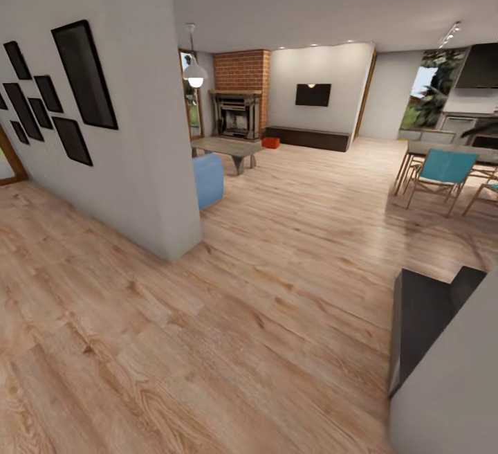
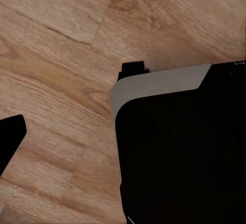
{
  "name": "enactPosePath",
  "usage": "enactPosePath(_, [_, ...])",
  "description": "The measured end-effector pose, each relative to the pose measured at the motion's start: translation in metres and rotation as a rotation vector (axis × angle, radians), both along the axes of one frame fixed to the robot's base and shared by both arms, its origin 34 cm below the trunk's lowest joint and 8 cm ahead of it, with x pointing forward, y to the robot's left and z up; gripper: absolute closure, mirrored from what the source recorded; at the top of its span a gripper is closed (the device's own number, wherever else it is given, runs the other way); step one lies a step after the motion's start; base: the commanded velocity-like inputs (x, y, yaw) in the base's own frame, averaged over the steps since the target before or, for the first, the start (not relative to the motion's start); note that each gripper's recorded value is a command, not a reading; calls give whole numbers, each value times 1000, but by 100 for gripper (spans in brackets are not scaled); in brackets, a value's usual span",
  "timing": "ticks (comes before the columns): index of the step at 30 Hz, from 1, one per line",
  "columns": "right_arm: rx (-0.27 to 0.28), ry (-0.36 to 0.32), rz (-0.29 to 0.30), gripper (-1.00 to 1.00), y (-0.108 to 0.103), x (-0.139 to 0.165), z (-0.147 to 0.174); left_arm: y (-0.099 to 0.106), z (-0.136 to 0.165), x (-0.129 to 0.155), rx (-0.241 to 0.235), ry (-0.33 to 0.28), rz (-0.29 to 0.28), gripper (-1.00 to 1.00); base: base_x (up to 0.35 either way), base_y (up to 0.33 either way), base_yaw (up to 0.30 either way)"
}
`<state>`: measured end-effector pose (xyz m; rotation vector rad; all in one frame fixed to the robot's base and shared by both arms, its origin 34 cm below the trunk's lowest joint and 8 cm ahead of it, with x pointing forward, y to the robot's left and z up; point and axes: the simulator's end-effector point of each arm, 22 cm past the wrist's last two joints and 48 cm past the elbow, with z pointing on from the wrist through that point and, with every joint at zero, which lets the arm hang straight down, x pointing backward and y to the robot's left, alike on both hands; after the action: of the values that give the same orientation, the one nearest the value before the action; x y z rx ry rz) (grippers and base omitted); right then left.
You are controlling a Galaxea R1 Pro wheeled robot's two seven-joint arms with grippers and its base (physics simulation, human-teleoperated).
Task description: Move the two storage containers from the living room to the garage. In the garage, place one container on the floor and stack the other container on top of it (either order is fine).
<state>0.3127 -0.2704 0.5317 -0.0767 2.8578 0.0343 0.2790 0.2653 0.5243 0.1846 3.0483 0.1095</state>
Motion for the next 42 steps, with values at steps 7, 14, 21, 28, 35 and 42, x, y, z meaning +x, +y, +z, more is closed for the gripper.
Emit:
enactPosePath(7, [0,0,1,-100,0,0,0,0,0,0,0,1,-1,-100,341,125,-279])
enactPosePath(14, [0,-2,3,-100,0,1,0,0,0,0,0,-1,0,-100,341,125,-293])
enactPosePath(21, [0,-5,4,-100,0,2,1,0,1,2,0,-5,0,-100,341,125,-292])
enactPosePath(28, [0,-7,3,-100,1,3,1,0,1,2,0,-6,0,-100,341,125,-103])
enactPosePath(35, [-2,-5,3,-100,-1,2,1,0,1,2,0,-7,0,-100,341,125,-4])
enactPosePath(42, [0,-1,75,-100,5,0,1,0,1,3,0,-7,0,-100,341,125,0])
